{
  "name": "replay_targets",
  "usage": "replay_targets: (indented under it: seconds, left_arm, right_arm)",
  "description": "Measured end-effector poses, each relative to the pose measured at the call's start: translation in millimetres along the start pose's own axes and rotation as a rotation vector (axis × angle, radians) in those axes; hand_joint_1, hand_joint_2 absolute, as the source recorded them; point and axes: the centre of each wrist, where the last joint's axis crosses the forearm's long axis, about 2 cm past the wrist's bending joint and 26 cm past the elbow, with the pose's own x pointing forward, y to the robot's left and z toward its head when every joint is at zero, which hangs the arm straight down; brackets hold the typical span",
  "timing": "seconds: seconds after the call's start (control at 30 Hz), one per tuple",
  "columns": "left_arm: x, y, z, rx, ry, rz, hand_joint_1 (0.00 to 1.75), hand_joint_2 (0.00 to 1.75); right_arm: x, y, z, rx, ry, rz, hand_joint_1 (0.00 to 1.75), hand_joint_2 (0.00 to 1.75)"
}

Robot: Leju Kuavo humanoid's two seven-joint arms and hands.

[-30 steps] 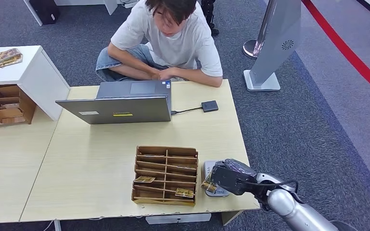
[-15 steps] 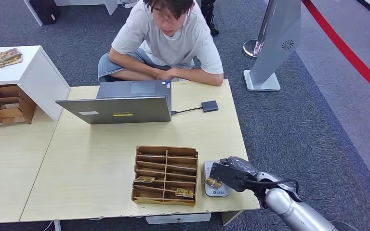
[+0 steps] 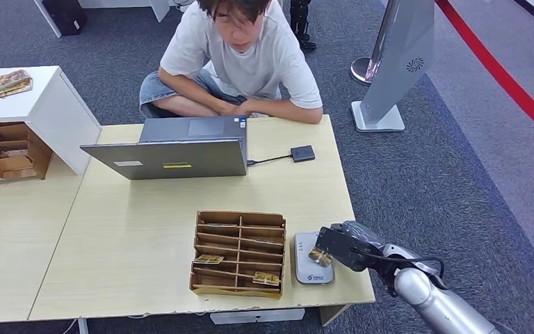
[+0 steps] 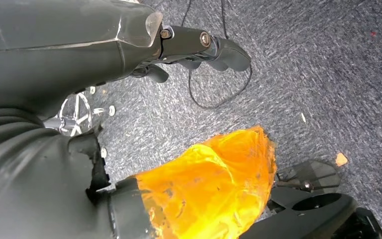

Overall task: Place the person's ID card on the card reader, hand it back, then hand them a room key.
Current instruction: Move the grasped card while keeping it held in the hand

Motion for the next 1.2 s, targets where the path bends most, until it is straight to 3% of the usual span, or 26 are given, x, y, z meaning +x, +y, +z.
replay_targets:
  seconds: [0.63,1.2]
  left_arm:
    - [2.2,-0.3,-0.2,-0.004,0.015,-0.014,0.00,0.00]
    - [8.9,-1.4,-0.8,-0.012,0.014,-0.015,0.00,0.00]
  right_arm:
    - [-5.4,4.5,3.3,-0.018,0.042,0.050,1.75,1.75]
    - [11.4,19.4,-7.8,-0.050,0.012,0.063,1.75,1.75]
